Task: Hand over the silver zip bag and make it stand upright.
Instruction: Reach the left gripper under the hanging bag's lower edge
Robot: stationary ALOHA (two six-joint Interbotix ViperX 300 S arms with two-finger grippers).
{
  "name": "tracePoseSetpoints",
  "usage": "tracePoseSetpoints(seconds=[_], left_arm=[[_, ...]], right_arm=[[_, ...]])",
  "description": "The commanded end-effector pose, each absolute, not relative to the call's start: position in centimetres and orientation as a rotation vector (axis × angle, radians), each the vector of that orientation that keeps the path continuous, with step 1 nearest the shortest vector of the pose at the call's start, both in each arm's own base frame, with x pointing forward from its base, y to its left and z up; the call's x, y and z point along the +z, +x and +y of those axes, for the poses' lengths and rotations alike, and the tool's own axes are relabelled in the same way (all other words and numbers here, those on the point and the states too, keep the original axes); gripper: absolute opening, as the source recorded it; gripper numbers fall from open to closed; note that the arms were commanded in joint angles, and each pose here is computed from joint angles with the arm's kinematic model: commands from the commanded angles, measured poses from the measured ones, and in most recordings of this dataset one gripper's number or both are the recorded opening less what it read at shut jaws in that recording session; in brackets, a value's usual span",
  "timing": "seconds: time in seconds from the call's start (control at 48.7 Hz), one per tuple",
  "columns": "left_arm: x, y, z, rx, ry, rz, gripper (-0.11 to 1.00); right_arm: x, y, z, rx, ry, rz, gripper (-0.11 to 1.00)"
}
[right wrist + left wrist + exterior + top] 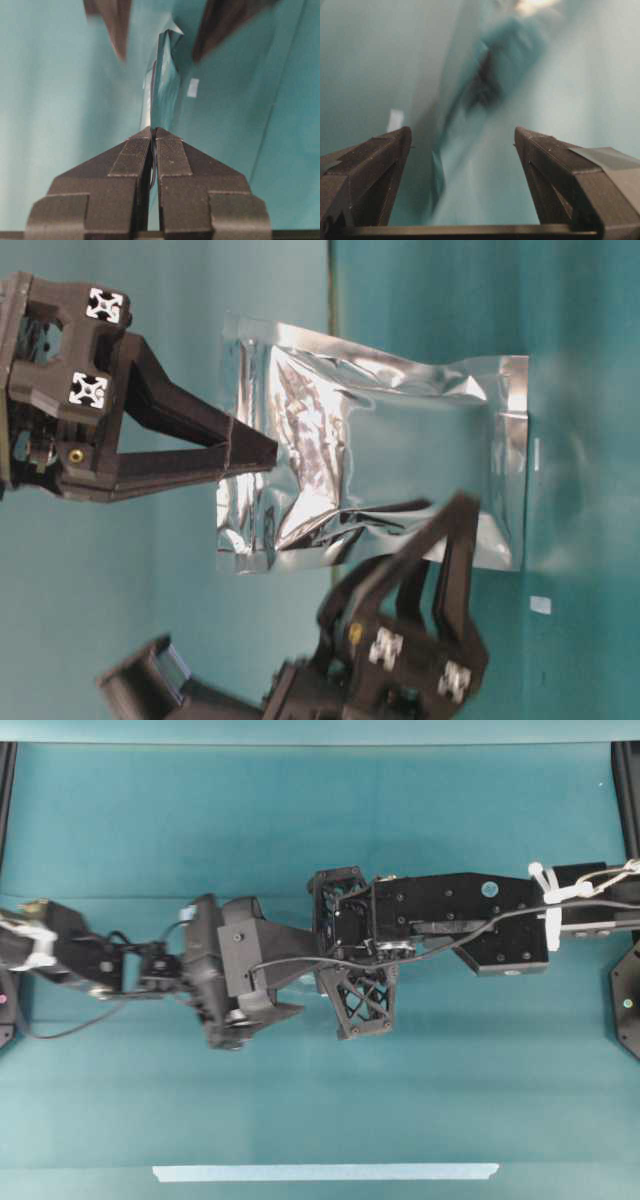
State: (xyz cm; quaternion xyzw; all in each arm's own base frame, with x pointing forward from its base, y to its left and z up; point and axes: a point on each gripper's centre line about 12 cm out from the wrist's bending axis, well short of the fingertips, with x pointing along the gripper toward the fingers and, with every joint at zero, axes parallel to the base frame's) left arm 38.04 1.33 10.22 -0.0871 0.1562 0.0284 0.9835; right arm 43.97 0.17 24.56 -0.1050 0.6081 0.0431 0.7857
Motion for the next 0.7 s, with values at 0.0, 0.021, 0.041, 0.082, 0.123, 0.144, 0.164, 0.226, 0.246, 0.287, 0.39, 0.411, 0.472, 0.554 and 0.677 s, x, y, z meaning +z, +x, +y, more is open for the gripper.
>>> tracePoseSetpoints(seconds=[0.0,0.021,0.041,0.082,0.123,0.144,0.164,0.226,0.246,0.287,0.39,0.411,0.472,0.554,0.677], left_arm=[[10.7,39.6,1.2,0.05,-0.173,0.276,0.91],[10.6,39.9,1.3,0.05,-0.173,0.276,0.91],[10.5,40.1,1.3,0.051,-0.176,0.275,0.91],[10.4,40.4,1.3,0.05,-0.176,0.273,0.91],[10.3,40.5,1.3,0.05,-0.178,0.276,0.91],[10.3,40.6,1.3,0.052,-0.18,0.276,0.91],[10.2,40.6,1.3,0.051,-0.183,0.278,0.91],[10.0,40.3,1.3,0.054,-0.191,0.287,0.9],[10.0,40.3,1.3,0.054,-0.193,0.287,0.9],[9.8,40.0,1.3,0.055,-0.198,0.293,0.9],[9.6,39.4,1.2,0.057,-0.212,0.3,0.89],[9.6,39.4,1.3,0.059,-0.216,0.295,0.89],[9.7,39.4,1.2,0.056,-0.216,0.283,0.88],[10.1,39.7,1.2,0.053,-0.216,0.259,0.87],[10.5,40.2,1.3,0.052,-0.217,0.237,0.84]], right_arm=[[25.3,44.0,0.3,0.095,-0.235,1.288,0.02],[25.3,44.0,0.3,0.095,-0.235,1.288,0.02],[25.2,44.0,0.3,0.095,-0.235,1.291,0.02],[25.2,44.0,0.3,0.095,-0.235,1.291,0.02],[25.1,44.0,0.3,0.095,-0.234,1.293,0.02],[25.1,44.0,0.3,0.095,-0.234,1.293,0.02],[25.2,44.1,0.3,0.094,-0.234,1.291,0.02],[25.0,44.1,0.3,0.095,-0.234,1.294,0.02],[25.1,44.1,0.3,0.095,-0.234,1.291,0.02],[25.0,44.1,0.3,0.094,-0.233,1.294,0.02],[25.0,44.1,0.3,0.092,-0.23,1.296,0.02],[25.0,44.1,0.3,0.092,-0.23,1.296,0.02],[24.9,44.1,0.3,0.093,-0.231,1.297,0.02],[24.9,44.1,0.3,0.093,-0.231,1.297,0.02],[24.8,44.1,0.3,0.093,-0.231,1.299,0.02]])
